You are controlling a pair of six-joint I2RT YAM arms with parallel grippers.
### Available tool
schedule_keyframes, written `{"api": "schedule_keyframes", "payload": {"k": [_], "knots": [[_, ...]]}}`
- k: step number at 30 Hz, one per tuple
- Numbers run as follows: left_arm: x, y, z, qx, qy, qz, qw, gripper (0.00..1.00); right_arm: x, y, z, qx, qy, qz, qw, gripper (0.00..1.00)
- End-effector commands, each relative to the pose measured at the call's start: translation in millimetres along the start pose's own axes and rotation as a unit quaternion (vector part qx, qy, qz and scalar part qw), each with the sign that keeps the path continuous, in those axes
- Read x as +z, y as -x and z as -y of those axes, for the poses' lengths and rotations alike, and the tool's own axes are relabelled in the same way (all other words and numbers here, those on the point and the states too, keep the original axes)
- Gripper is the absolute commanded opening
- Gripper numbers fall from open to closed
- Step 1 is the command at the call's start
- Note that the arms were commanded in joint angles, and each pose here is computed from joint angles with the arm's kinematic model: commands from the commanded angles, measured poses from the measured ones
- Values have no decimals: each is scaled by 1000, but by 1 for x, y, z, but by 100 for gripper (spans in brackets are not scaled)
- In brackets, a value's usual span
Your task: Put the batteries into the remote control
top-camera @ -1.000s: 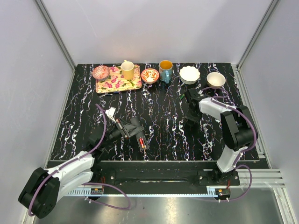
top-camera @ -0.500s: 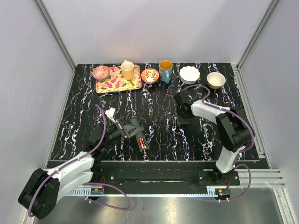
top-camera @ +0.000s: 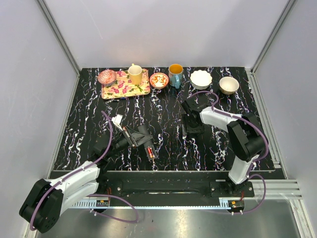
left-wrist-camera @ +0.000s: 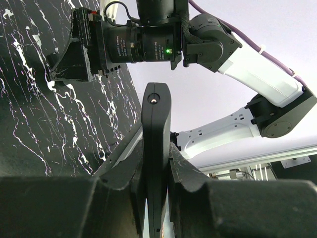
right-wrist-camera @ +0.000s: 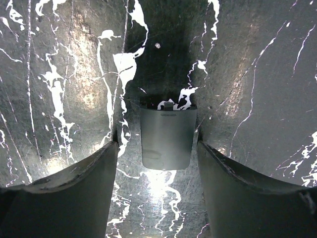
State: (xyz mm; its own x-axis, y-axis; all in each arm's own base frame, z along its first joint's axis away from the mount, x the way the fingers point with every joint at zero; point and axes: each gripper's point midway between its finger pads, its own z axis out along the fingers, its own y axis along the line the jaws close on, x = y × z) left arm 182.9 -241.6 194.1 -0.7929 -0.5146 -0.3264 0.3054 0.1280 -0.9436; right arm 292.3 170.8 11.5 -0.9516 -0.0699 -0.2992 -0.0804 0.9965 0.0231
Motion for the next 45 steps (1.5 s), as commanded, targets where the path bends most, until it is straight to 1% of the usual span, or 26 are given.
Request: {"api": "schedule_keyframes", "payload": {"k": [1, 2, 5, 6, 8, 11, 12, 13, 16, 17, 20, 24, 29, 36, 40, 45], "knots": [[-1, 3, 6, 19, -14, 9, 1000, 0, 12, -40, 9, -1, -24, -72, 997, 69], [-1, 4, 6, 19, -14, 10, 1000, 0, 12, -40, 9, 1, -25, -73, 997, 67], [0, 4, 7, 20, -16, 8, 1000, 0, 18, -49, 11, 4, -33, -87, 996, 59], [0, 4, 7, 19, -16, 9, 1000, 0, 19, -51, 12, 5, -35, -90, 995, 54], [0, 4, 7, 20, -17, 9, 1000, 0, 22, -56, 14, 3, -40, -96, 995, 49], [-1, 4, 7, 20, -16, 8, 1000, 0, 25, -62, 16, 3, -48, -105, 993, 42], [0, 4, 7, 20, -16, 8, 1000, 0, 25, -62, 17, 5, -50, -104, 993, 40], [0, 4, 7, 19, -15, 9, 1000, 0, 26, -63, 17, 5, -51, -106, 993, 36], [0, 4, 7, 21, -16, 9, 1000, 0, 26, -63, 18, 6, -55, -109, 992, 31], [0, 4, 8, 20, -17, 9, 1000, 0, 25, -63, 18, 5, -55, -107, 993, 26], [1, 5, 8, 21, -16, 8, 1000, 0, 18, -57, 16, 12, -48, -90, 995, 20], [4, 6, 6, 22, -11, 7, 1000, 0, -5, -44, 7, 19, -23, -67, 997, 20], [12, 13, 14, 26, -19, 11, 999, 0, -38, -34, -1, 16, 4, -40, 999, 20], [27, 27, 22, 32, -29, 23, 999, 0, -76, -38, -7, 8, 28, -19, 999, 19], [36, 36, 22, 33, -32, 35, 998, 0, -117, -36, -24, 2, 79, 19, 997, 18], [55, 46, 21, 19, -43, 42, 998, 0, -171, -33, -36, -26, 115, 50, 992, 17]]}}
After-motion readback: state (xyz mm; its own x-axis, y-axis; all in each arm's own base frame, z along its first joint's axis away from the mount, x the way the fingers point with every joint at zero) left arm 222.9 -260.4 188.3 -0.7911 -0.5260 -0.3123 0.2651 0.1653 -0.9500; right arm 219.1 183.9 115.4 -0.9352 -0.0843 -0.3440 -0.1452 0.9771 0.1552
